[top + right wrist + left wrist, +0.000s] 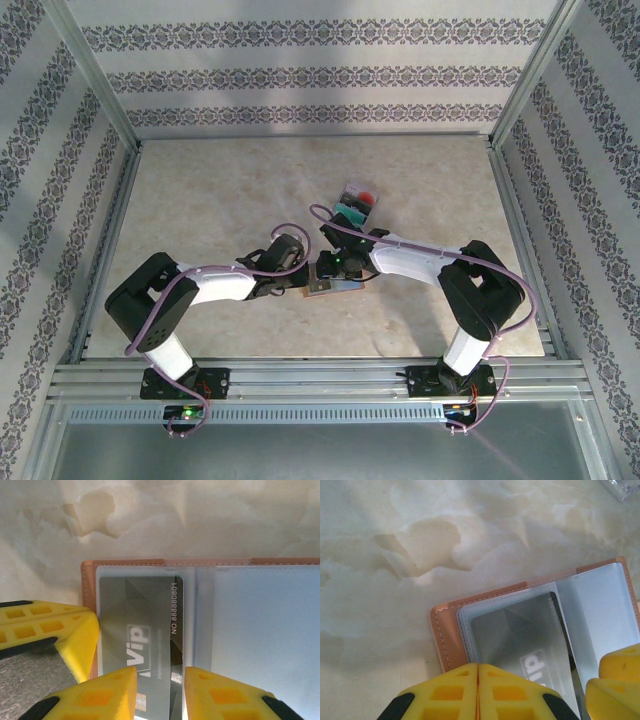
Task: Take the credit cards out of the card holder
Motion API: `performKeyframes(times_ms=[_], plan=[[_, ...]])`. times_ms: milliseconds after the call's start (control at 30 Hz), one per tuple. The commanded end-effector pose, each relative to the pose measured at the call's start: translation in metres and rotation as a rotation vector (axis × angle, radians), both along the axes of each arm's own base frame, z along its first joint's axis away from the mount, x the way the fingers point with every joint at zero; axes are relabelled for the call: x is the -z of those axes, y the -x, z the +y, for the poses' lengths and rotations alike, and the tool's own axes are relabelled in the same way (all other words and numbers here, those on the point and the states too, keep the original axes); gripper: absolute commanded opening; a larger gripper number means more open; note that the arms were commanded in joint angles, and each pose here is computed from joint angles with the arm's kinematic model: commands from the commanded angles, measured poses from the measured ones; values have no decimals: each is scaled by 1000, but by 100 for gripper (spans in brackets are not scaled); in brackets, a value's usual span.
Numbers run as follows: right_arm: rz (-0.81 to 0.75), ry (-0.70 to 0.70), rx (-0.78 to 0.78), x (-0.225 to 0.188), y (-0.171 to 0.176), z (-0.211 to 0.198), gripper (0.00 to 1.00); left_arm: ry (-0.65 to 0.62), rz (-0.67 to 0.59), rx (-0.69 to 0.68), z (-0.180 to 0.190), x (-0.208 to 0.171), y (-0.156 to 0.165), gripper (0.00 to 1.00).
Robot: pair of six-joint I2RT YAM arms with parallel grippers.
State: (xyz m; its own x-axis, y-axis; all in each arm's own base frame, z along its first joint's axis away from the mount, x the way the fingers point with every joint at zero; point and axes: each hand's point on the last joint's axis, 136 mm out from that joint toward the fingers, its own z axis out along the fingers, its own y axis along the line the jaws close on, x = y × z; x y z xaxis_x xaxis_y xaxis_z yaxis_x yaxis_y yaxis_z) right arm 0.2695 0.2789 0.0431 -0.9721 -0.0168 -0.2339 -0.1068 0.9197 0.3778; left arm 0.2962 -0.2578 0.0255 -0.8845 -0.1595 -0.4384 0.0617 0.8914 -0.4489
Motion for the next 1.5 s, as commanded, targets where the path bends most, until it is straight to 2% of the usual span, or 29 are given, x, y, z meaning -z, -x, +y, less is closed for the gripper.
performKeyframes(times_ms=[0, 533, 1000, 1467], plan=[[7, -35, 16, -2, 1, 1, 32, 21, 7, -19, 0, 3, -6, 10], [25, -126, 63, 2, -5, -3, 32, -3, 20, 3, 3, 7, -4, 10], [49, -248, 70, 7, -8, 3, 23, -12, 32, 13, 3, 10, -2, 10], [37, -351, 66, -7, -8, 6, 21, -21, 38, 19, 3, 11, -2, 10]])
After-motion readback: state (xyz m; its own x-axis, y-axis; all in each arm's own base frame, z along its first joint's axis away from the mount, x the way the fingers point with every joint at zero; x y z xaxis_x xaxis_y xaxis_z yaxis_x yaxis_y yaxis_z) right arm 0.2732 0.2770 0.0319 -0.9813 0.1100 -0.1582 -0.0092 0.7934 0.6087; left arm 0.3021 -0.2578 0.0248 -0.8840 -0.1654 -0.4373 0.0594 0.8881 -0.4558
